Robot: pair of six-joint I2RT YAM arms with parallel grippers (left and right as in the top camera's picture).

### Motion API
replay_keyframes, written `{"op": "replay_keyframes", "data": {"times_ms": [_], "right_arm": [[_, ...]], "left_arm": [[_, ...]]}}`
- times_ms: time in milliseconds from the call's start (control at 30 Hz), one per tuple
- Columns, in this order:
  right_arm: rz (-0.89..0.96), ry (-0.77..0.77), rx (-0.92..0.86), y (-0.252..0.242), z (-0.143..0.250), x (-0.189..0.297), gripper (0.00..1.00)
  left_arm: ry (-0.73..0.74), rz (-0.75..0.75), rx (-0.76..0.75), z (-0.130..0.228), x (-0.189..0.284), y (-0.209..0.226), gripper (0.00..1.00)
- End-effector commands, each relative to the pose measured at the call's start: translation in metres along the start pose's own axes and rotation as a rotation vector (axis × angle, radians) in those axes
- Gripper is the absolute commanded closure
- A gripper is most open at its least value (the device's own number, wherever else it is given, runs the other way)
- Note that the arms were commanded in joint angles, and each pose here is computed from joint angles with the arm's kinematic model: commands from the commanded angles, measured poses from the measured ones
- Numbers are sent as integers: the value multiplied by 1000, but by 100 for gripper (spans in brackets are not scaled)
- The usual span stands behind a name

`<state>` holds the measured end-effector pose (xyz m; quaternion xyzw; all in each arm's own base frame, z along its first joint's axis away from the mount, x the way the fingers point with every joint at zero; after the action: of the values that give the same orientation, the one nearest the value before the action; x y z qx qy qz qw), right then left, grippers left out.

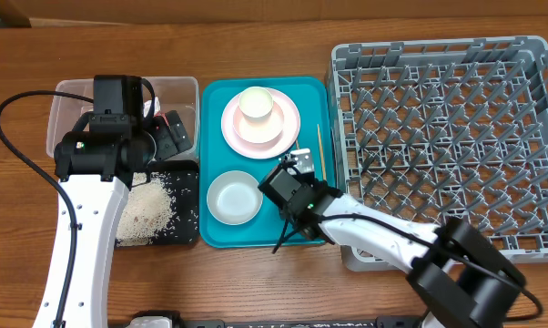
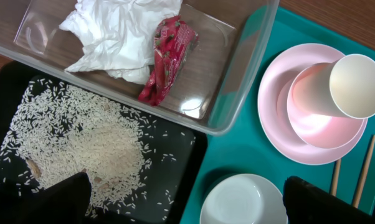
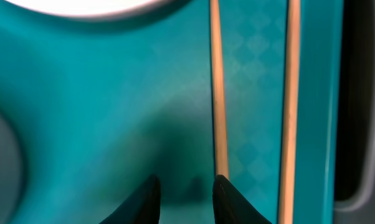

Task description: Sort waste into correct bins and load items into the dishwasher

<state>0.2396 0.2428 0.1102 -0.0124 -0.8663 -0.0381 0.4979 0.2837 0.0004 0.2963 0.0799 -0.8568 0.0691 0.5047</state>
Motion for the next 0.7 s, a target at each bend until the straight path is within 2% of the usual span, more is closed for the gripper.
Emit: {"op": "replay_keyframes", "data": {"times_ms": [0,233,433,667], "right_arm": [[45,-28,7,-2,0,-8,70],[46,-31,7,-1,0,-10,68],[54,-34,9,-2,0,-10,54],[54,-32,9,-3,1,-10,53]], "left_arm": [[-17,-1,3,-4,4,1,0],[-17,-1,3,-4,4,1,0],[-17,-1,3,-4,4,1,0],[-17,-1,3,-4,4,1,0]]}}
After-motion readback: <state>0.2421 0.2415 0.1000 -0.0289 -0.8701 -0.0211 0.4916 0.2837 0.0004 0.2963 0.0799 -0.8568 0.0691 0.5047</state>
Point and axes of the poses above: each gripper's point midway between its finger pads, its own x axis back along the fingers, its own y axis along the line the jaws close on, z = x × y, the point moved 10 cm from there along x, back along the fingers, and after that the axes turned 13 degrees about -x, right-handed, at the moved point
